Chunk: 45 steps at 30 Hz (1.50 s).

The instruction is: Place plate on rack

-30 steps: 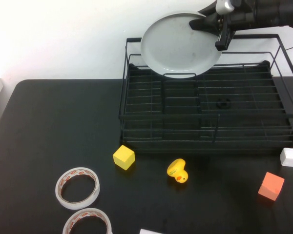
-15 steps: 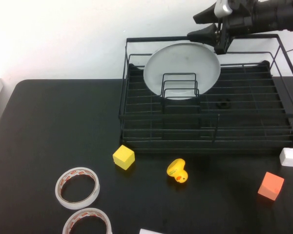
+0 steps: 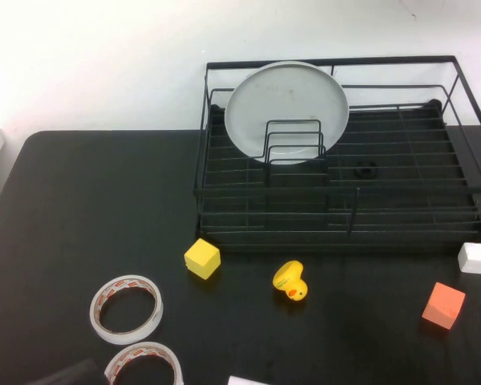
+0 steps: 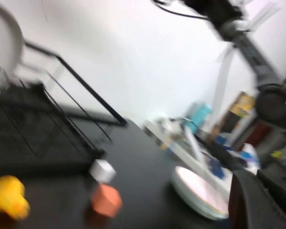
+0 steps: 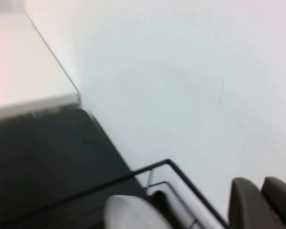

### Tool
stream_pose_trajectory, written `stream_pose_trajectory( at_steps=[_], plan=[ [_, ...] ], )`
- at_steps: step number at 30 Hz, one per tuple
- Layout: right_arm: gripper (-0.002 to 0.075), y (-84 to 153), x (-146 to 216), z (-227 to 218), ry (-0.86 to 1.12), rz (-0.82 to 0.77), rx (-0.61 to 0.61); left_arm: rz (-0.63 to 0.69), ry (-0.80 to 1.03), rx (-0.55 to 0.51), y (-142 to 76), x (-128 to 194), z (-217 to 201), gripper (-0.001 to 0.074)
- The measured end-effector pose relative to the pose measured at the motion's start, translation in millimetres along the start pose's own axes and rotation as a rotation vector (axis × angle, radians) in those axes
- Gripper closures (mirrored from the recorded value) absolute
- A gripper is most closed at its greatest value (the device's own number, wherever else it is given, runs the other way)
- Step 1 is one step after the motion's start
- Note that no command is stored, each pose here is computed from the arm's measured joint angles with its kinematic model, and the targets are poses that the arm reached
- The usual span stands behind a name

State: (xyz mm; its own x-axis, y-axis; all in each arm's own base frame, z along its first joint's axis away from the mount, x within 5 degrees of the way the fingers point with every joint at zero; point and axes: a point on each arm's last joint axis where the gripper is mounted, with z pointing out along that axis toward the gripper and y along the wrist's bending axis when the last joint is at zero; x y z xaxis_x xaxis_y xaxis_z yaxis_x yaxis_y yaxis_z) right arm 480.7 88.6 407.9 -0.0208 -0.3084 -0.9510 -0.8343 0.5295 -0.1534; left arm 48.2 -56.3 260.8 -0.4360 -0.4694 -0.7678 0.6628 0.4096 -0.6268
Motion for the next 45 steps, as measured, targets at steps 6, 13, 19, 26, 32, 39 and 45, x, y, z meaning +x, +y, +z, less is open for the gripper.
stream_pose_trajectory(
  at_steps=[6, 13, 19, 26, 32, 39, 45],
  plan=[
    [0.0711, 31, -50, -60, 0.064, 0.054, -0.043, 0.200, -0.099, -0.089, 7, -10, -1, 0.0736],
    [0.0713, 77, -108, -105, 0.057, -0.037, 0.052, 0.120, -0.332, -0.448, 37, -31, -14, 0.0736],
    [0.0713, 133, -155, -138, -0.007, -0.146, 0.064, 0.117, -0.361, -0.520, 42, -33, -18, 0.0736],
    [0.0713, 187, -188, -177, -0.044, -0.227, 0.116, 0.197, -0.191, -0.381, 32, -20, -8, 0.0736],
    [0.0713, 221, -201, -210, -0.049, -0.257, 0.187, 0.214, -0.163, -0.358, 30, -18, -7, 0.0736],
    [0.0713, 251, -183, -244, 0.030, -0.228, 0.220, 0.214, -0.161, -0.358, 30, -18, -7, 0.0736],
    [0.0713, 283, -144, -272, -0.015, -0.176, 0.267, 0.203, -0.154, -0.364, 31, -17, -7, 0.0736]
  ],
)
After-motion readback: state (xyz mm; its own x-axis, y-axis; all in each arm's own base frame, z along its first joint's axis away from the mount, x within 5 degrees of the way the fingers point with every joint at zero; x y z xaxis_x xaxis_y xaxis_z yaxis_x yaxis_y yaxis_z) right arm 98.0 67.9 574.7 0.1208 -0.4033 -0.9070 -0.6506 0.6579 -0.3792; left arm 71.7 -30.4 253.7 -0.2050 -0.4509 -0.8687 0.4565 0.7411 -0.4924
